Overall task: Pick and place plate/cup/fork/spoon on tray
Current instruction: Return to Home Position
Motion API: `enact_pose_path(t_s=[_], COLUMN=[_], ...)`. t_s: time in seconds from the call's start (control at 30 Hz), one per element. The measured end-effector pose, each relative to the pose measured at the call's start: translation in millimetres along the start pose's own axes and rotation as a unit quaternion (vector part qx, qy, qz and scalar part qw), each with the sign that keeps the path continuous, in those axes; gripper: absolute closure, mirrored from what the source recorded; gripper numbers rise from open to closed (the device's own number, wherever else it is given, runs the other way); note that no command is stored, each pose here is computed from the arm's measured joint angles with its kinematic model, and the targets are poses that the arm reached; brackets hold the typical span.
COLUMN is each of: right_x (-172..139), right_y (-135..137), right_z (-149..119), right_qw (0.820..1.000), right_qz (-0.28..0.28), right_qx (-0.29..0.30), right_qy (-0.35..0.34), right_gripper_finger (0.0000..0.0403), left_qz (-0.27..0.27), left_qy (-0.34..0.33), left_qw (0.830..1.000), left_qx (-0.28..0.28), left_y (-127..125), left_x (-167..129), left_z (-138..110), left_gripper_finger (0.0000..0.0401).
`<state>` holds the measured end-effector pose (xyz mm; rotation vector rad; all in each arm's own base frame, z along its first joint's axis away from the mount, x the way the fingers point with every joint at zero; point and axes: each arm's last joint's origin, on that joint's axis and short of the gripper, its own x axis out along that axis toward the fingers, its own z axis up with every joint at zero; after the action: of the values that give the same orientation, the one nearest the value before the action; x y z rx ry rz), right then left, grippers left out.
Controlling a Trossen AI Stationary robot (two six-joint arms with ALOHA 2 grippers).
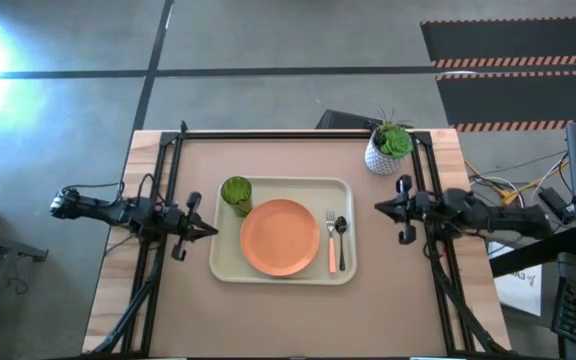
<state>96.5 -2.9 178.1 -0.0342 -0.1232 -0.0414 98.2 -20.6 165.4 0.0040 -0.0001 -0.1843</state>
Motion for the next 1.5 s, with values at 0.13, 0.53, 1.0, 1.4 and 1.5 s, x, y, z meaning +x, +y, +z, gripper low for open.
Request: enact_pose_path(t_s=[0.13,0.53,1.0,1.4,1.5], right_x=[0.3,1.3,1.9,1.9,1.9], right_y=[-4.2,-8.3,-8.3,-8.3,-8.3], right_z=[-9.6,-11.6,-12.9,-12.8,-12.8], right_qw=[0.997,0.998,0.995,0.989,0.989], right_qz=[0.038,0.008,0.005,0.001,0.001], right_qx=[0.052,0.031,0.075,0.130,0.130], right_qy=[0.051,0.061,0.069,0.069,0.069], right_gripper_finger=[0.0394,0.0394,0.0394,0.0394,0.0394], left_qz=[0.000,0.000,0.001,0.001,0.001], left_qy=[-0.003,-0.005,0.004,0.004,0.004], left_qw=[1.000,1.000,1.000,1.000,1.000], left_qx=[0.000,0.000,0.001,0.001,0.001], left_y=[0.0,0.0,0.0,0.0,0.0], left_x=[-0.4,-0.6,0.5,0.5,0.5], left_z=[0.5,0.7,-0.7,-0.7,-0.7], left_gripper_finger=[0.0401,0.0401,0.0401,0.0401,0.0401])
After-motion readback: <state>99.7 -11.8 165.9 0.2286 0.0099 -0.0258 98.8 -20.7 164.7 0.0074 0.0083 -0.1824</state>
